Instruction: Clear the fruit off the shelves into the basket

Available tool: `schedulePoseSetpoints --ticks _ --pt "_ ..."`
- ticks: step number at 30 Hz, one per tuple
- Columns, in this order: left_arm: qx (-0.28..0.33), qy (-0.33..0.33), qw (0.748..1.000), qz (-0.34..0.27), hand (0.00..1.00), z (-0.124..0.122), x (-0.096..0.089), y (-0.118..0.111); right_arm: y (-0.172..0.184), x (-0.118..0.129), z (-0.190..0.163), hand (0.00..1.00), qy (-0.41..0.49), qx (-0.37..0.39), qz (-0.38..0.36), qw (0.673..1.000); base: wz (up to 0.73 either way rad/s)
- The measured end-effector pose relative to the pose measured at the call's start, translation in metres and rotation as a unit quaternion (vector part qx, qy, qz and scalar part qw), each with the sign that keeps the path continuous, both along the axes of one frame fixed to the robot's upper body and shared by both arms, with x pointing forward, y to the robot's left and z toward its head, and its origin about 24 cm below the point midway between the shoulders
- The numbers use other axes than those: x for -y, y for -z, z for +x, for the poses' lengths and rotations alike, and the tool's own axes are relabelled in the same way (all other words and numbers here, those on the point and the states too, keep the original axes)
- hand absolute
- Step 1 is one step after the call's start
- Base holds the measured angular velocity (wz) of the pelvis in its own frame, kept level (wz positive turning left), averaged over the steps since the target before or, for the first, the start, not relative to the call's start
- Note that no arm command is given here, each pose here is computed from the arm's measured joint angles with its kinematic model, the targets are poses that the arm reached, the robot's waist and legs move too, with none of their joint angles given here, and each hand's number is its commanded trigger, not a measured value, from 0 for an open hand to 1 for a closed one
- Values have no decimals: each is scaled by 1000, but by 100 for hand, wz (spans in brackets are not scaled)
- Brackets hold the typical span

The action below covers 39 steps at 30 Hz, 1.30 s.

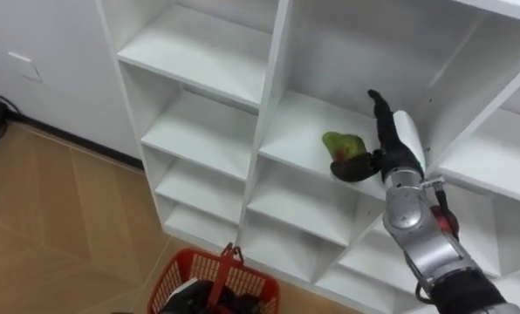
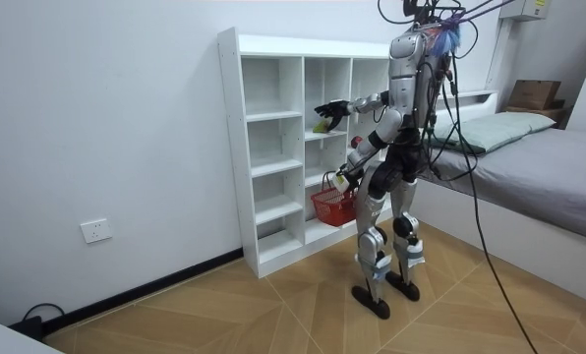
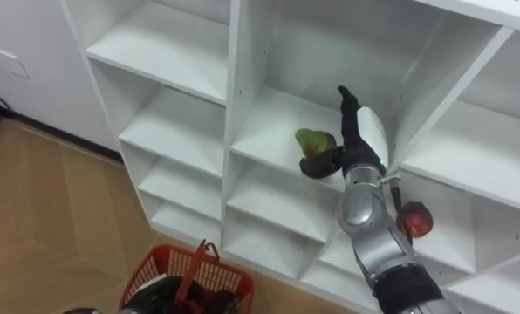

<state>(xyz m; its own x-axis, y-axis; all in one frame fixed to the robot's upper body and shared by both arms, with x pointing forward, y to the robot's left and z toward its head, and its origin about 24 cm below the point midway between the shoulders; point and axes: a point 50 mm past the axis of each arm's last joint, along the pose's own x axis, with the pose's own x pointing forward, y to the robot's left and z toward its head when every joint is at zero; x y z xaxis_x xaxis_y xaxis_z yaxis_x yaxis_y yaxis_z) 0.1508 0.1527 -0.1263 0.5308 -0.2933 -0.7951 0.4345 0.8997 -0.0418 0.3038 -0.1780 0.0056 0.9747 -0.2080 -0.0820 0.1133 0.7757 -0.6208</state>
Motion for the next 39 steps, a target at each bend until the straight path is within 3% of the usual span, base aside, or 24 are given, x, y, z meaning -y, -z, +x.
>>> schedulePoseSetpoints --ticks 12,39 --pt "5 17 1000 0 100 2 7 -1 -2 2 4 0 14 21 0 1000 -1" --pt "10 30 999 0 100 7 10 -3 18 -4 2 0 -41 -51 34 997 -2"
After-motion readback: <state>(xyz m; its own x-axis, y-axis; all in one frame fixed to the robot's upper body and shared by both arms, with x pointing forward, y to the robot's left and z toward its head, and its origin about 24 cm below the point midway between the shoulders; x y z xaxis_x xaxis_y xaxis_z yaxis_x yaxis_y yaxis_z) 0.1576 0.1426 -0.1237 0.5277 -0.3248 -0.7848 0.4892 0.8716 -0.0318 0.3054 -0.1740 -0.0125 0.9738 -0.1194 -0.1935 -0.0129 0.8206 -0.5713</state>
